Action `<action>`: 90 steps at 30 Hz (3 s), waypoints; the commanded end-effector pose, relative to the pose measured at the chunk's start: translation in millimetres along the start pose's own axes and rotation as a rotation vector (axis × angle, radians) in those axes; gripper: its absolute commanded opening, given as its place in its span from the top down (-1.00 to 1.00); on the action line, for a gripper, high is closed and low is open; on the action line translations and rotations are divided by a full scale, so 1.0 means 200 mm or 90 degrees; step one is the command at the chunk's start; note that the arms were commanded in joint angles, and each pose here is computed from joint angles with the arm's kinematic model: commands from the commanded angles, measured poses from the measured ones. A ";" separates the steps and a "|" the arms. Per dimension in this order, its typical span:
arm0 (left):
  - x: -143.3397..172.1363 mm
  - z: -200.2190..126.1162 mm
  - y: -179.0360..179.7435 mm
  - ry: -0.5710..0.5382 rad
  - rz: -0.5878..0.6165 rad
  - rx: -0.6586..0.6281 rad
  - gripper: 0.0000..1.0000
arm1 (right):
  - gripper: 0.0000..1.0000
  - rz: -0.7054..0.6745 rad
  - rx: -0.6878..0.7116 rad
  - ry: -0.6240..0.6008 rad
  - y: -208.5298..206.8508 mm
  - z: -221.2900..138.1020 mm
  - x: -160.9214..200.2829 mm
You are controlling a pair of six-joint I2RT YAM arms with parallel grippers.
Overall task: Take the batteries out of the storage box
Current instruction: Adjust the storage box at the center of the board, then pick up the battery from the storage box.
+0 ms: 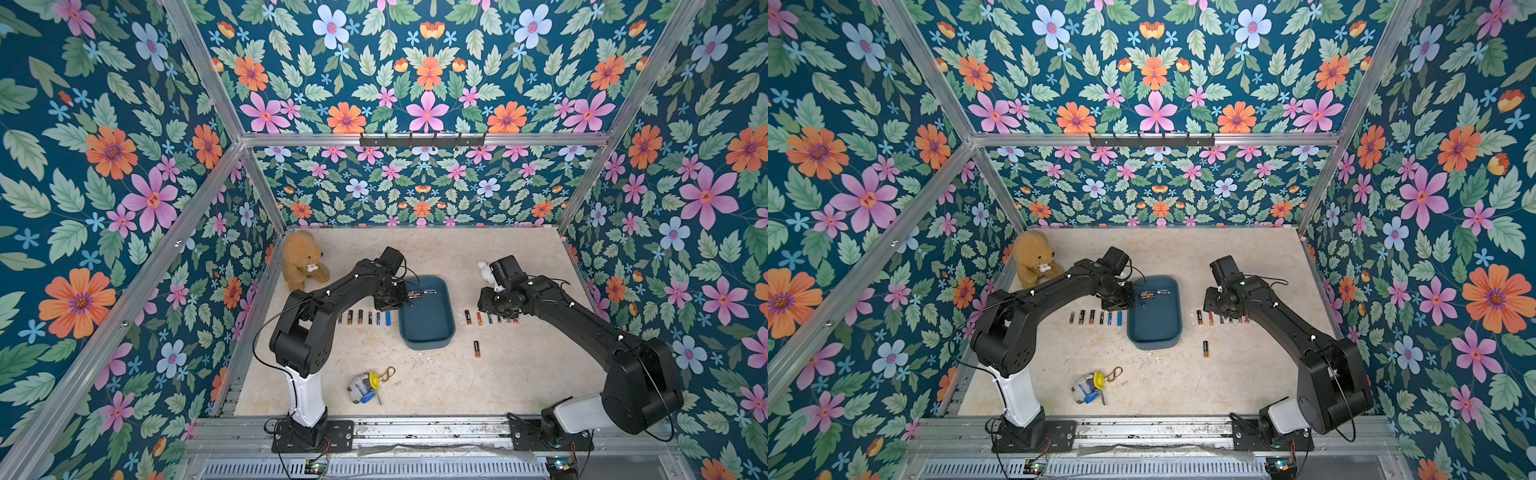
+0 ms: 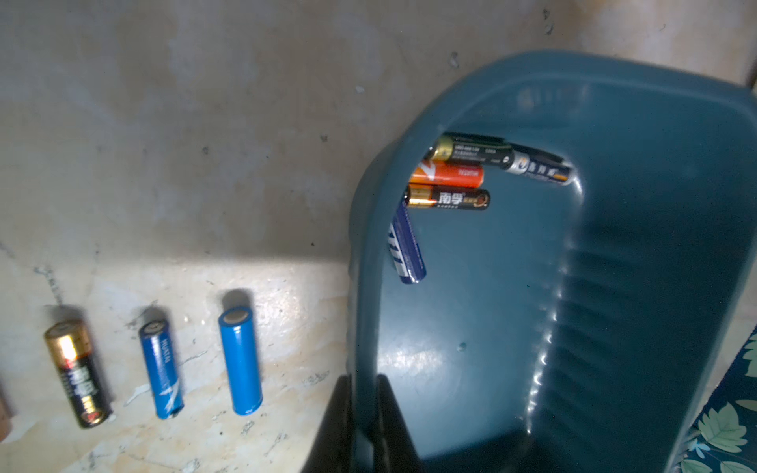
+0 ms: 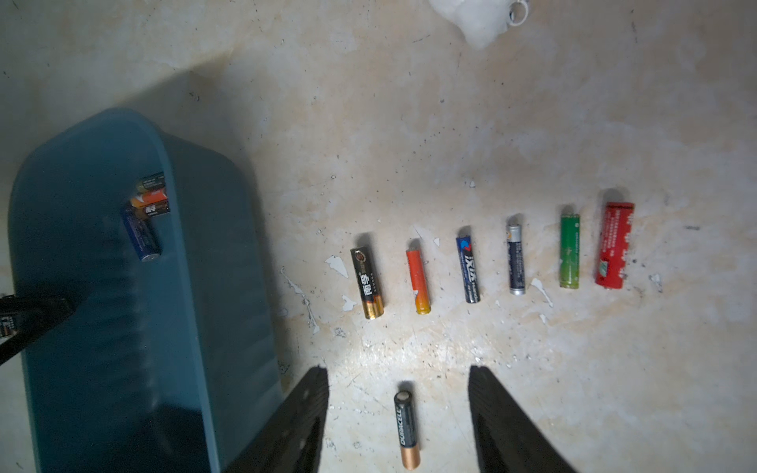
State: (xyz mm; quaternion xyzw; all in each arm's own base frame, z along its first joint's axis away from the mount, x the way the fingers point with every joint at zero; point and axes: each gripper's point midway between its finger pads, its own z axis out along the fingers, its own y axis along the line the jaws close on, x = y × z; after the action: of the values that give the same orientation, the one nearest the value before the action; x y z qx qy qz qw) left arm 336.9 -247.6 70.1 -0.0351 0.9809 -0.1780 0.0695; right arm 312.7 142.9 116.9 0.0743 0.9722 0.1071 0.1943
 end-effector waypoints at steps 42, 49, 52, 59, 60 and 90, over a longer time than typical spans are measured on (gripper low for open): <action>-0.02 -0.46 0.48 -0.088 -0.079 -0.044 0.12 | -0.09 -0.275 -0.087 0.069 0.97 0.53 -0.04; 0.01 -0.46 0.52 -0.086 -0.089 -0.042 0.12 | -0.03 -0.280 -0.097 0.091 1.01 0.60 0.03; 0.02 -0.45 0.53 -0.083 -0.091 -0.041 0.12 | -0.01 -0.279 -0.098 0.099 1.01 0.62 0.05; 0.03 -0.45 0.52 -0.084 -0.093 -0.035 0.12 | 0.14 -0.279 -0.104 0.107 1.02 0.64 0.07; 0.03 -0.45 0.53 -0.082 -0.094 -0.035 0.12 | 0.15 -0.278 -0.105 0.107 1.02 0.64 0.07; 0.06 -0.41 0.55 -0.079 -0.101 -0.033 0.13 | 0.62 -0.322 -0.035 0.123 0.94 0.71 0.17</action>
State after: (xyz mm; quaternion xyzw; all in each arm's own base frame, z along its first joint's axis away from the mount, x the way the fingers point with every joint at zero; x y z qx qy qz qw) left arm 304.5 -118.0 104.4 -0.1233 0.9744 -0.1530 0.1095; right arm 369.6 371.0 25.8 -0.1813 0.9655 0.1151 0.1469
